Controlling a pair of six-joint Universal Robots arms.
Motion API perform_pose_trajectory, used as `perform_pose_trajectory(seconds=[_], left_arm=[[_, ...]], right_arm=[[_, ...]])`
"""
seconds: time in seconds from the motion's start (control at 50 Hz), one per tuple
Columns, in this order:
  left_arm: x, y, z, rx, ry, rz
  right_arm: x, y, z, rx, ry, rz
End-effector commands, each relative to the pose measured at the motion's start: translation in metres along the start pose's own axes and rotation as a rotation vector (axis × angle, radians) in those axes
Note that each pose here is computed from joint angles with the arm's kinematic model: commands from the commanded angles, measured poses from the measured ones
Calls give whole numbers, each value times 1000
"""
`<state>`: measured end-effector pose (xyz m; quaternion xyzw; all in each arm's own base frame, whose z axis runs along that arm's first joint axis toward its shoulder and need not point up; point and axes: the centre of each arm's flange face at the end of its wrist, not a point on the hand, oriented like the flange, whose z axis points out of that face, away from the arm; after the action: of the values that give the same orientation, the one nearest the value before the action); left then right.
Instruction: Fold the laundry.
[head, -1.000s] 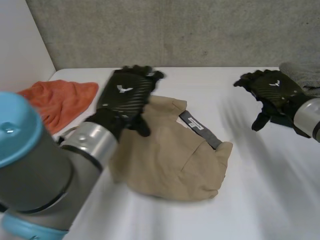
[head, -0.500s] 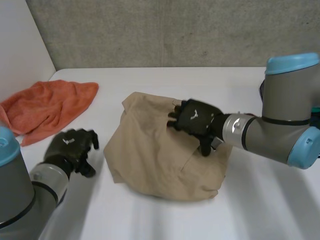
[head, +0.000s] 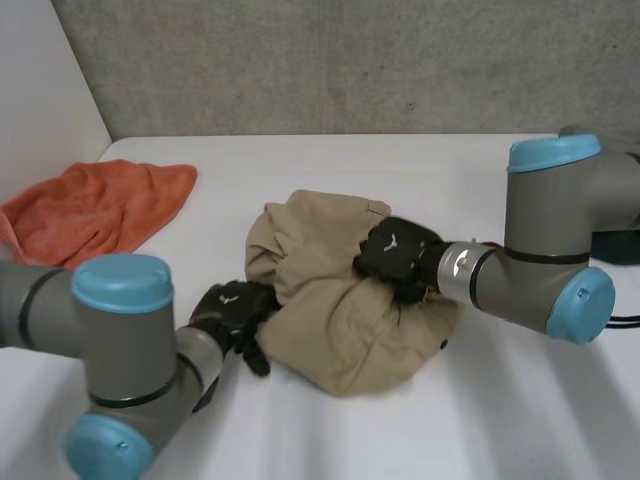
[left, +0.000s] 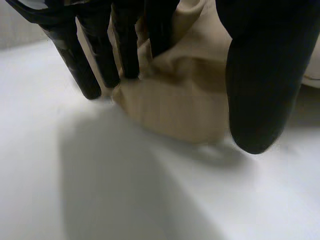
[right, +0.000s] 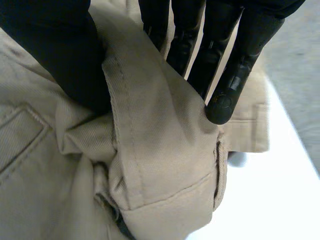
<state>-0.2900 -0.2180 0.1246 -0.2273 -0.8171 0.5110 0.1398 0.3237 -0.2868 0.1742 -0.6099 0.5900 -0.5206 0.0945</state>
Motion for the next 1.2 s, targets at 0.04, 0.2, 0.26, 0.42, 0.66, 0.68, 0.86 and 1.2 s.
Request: perform_pose_trajectory(seconds=[0.04,0.2,0.26,0.42,0.66,0.68,0.86,1.2], left_arm=[[21,-29,14,177,-36,25],[24,-87,5,338,-58,126],[24,-123,-18,447,-71,172],[24,-212,-96,727,-103,280],[14,-188,-58,516,-33,411],[12,-184,-49,500,-39,429],[3,-220,37,710,-175,564],[15,-258,-12,1014,-228,461]], right_arm=[[34,-29,-22,116,190,193],[63,-39,-42,136,339,204],[78,-51,-55,155,408,187],[112,-116,-124,289,591,96],[109,-91,-131,82,518,156],[109,-86,-124,72,511,155],[156,-55,-44,183,675,81],[158,-114,-82,442,838,28]])
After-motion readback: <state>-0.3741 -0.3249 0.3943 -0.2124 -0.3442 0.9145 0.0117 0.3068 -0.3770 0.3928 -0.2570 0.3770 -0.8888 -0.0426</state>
